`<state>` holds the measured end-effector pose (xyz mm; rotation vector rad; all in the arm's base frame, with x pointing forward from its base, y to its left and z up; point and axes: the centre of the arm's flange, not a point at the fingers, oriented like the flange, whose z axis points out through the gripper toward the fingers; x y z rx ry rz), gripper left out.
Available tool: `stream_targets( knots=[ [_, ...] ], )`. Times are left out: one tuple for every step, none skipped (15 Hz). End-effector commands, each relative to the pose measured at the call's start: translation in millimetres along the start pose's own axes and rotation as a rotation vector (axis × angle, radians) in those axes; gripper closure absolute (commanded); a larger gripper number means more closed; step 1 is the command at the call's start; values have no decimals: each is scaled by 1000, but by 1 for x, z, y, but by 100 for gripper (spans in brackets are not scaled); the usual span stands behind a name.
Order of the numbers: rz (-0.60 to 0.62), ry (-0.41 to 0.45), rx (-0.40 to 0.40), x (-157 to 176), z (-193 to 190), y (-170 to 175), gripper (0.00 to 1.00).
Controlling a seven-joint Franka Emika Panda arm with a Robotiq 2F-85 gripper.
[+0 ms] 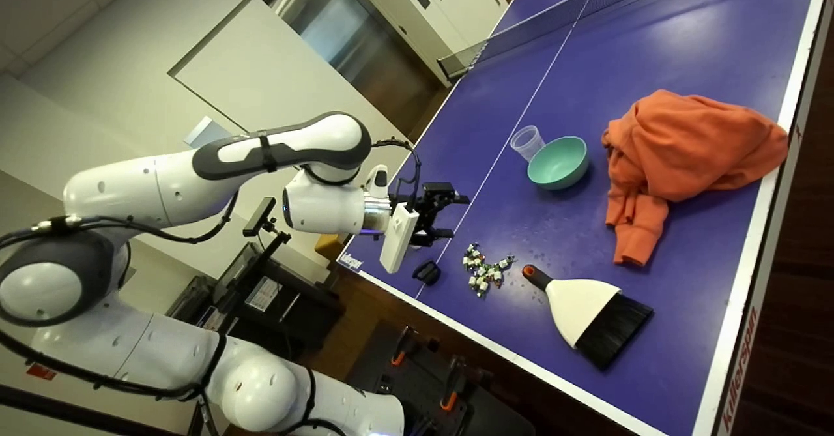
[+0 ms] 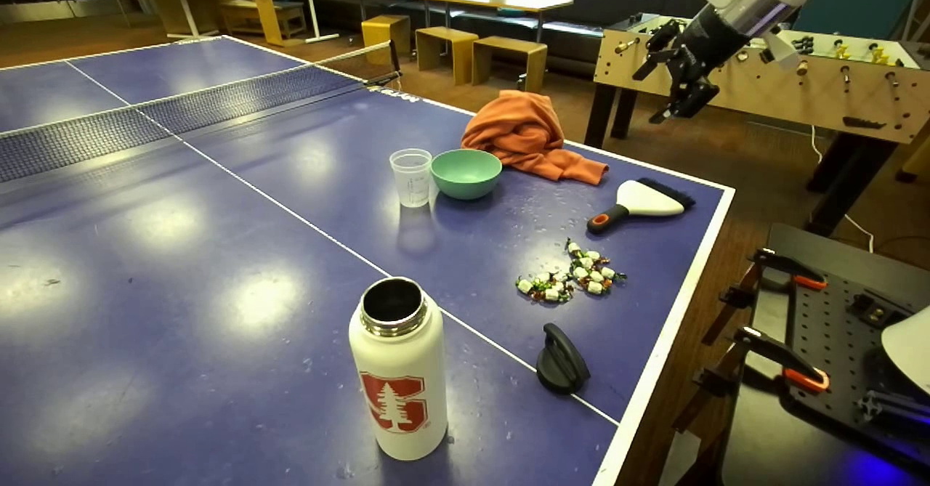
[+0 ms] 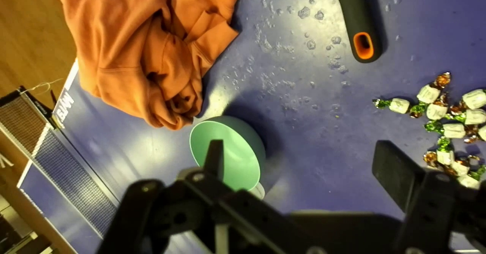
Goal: Sweep the candy to the left using the white and black brush
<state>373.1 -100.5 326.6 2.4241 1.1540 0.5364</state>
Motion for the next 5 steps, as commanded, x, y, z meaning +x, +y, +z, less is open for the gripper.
stream_targets(
  knots=[
    [15, 15, 6, -7, -7, -6, 0],
    [28, 33, 16, -12, -13, -13, 0],
    [37, 47, 25, -15, -16, -17, 0],
    [43, 55, 29, -17, -18, -20, 0],
    [43, 60, 30, -17, -19, -21, 0]
  ],
)
